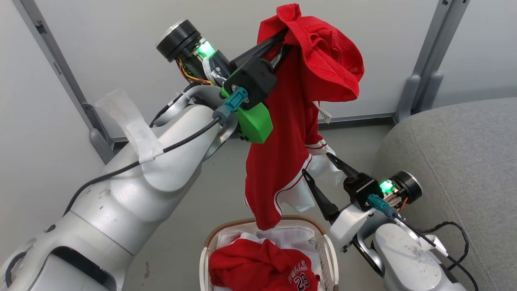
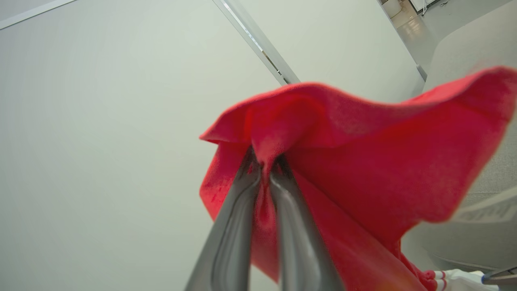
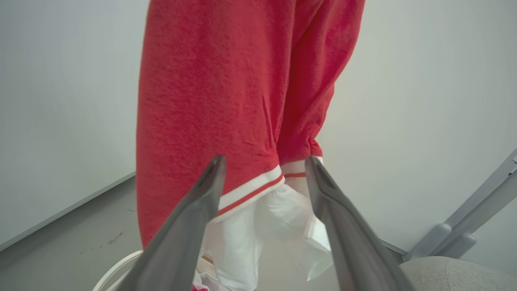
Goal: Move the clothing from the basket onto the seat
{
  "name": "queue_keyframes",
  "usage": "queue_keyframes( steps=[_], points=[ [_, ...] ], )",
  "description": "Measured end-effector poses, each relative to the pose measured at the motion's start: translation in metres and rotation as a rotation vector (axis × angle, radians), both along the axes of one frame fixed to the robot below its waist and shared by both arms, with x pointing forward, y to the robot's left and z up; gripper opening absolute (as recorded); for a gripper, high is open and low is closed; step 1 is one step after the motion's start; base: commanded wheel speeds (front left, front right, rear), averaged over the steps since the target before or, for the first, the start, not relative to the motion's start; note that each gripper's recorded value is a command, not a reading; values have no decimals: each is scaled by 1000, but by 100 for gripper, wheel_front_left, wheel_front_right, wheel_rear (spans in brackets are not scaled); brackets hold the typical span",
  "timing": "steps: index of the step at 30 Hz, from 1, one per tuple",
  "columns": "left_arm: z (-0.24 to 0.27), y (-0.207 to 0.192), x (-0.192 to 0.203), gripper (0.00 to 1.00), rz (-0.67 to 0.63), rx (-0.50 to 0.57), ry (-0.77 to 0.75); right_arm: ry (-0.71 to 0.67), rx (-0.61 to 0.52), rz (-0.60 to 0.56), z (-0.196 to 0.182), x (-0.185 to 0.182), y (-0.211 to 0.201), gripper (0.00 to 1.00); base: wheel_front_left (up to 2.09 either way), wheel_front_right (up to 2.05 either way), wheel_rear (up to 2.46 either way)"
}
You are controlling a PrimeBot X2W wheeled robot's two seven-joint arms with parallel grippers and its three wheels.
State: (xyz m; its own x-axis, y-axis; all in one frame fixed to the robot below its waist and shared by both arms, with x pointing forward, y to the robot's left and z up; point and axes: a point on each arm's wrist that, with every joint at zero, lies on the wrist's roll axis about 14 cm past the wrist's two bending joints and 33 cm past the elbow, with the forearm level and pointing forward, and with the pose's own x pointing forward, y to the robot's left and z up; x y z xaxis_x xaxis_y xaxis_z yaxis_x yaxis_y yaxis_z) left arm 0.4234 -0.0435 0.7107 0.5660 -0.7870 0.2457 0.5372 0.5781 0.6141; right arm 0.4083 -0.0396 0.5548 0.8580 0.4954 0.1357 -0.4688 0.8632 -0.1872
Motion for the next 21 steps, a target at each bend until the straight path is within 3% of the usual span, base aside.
queue_keyframes(
  steps=[11,21],
  points=[
    [5,-5,-5,0,-20,-2,-9,57,-152,112,-17,15,21,100,0,0,0],
    [-1,-10,-10,0,-43,8,-2,69,-205,196,-11,25,35,100,0,0,0]
  ],
)
